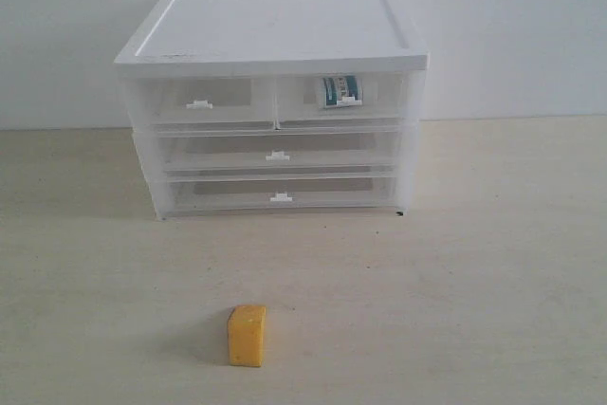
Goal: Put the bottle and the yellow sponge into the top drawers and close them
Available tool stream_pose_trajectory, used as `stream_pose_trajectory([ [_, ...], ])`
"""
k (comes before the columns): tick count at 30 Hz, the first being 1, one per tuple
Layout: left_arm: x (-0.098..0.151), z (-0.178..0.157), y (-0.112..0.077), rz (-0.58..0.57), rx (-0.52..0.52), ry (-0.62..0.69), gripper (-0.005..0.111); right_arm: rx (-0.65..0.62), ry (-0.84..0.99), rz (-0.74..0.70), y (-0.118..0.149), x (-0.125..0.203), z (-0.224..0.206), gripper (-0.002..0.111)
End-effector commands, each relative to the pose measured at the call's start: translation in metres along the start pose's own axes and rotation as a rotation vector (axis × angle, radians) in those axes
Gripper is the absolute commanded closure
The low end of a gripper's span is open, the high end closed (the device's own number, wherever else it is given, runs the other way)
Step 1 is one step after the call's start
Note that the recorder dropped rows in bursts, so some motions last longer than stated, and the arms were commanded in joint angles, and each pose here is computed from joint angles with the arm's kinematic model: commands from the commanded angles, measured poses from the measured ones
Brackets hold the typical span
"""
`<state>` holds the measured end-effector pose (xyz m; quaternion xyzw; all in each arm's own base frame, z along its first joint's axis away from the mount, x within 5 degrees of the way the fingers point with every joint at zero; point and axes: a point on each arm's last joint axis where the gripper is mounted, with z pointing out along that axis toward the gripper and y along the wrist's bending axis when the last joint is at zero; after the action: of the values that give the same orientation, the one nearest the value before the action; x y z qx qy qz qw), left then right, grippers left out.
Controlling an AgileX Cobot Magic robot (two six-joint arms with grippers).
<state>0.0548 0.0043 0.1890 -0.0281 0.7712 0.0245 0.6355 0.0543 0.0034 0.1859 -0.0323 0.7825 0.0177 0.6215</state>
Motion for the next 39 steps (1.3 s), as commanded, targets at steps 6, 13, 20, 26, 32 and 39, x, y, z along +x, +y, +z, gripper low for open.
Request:
stream_pose_trajectory([
  [6,0.001,0.000,0.000,-0.001,-0.002,-0.003,0.102,-0.004,-0.005,0.021,0.001,0.001,0.000,0.107],
  [13,0.001,0.000,0.000,-0.001,-0.002,-0.003,0.102,-0.004,0.005,0.021,0.001,0.002,0.000,0.107],
  [20,0.001,0.000,0.000,-0.001,-0.002,-0.003,0.102,-0.004,0.005,0.021,0.001,0.002,0.000,0.107],
  [26,-0.013,-0.001,-0.001,-0.051,0.009,-0.159,0.102,-0.004,0.005,0.021,0.001,0.002,0.000,0.107],
  [32,-0.031,-0.006,0.001,-0.210,0.026,-0.358,0.102,-0.004,0.005,0.024,0.001,0.002,0.000,0.107],
  [39,-0.055,-0.002,0.001,-0.270,0.048,-0.449,0.102,-0.004,0.005,0.024,0.001,0.002,0.000,0.107],
])
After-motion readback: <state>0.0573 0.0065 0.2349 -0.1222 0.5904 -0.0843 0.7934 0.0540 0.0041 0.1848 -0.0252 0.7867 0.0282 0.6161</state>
